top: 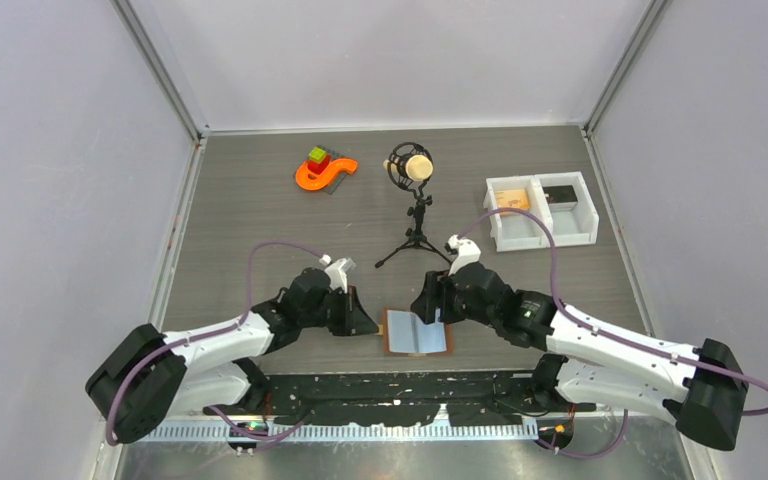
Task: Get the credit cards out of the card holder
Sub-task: Remove the credit card from the card holder.
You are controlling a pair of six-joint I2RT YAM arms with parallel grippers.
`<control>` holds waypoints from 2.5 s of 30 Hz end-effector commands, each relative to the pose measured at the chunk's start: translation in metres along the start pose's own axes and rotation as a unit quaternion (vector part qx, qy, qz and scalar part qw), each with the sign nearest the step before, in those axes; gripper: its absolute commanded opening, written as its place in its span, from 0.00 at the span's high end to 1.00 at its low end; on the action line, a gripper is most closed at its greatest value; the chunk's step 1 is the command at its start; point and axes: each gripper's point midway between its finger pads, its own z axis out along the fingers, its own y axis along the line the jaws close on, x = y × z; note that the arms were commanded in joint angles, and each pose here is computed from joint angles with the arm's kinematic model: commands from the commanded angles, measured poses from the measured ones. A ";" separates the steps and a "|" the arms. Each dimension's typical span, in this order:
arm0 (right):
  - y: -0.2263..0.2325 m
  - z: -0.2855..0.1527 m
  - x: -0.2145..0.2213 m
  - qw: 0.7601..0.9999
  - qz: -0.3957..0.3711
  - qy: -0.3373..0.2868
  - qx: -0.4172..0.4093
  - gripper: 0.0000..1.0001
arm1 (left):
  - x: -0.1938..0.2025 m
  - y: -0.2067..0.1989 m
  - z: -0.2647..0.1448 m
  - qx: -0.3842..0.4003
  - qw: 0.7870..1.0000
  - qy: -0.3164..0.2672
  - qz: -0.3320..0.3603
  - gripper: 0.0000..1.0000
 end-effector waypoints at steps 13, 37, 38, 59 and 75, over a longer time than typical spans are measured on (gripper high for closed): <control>0.039 0.049 0.054 0.998 0.005 0.059 -0.004 0.26 | -0.008 -0.019 -0.007 0.046 0.999 -0.025 0.003 1.00; -0.022 0.039 0.060 0.989 -0.040 0.046 0.135 0.37 | -0.004 -0.015 -0.004 0.039 0.999 -0.016 0.001 1.00; -0.027 0.035 0.057 0.988 -0.043 0.041 0.145 0.37 | -0.004 -0.014 -0.004 0.038 0.999 -0.015 0.001 1.00; 0.026 0.019 0.021 0.999 -0.048 -0.008 0.022 0.35 | -0.002 -0.015 -0.007 0.038 0.999 -0.012 0.004 1.00; 0.032 0.061 0.062 0.996 -0.048 0.067 0.021 0.24 | -0.002 -0.016 -0.007 0.039 0.999 -0.008 0.006 1.00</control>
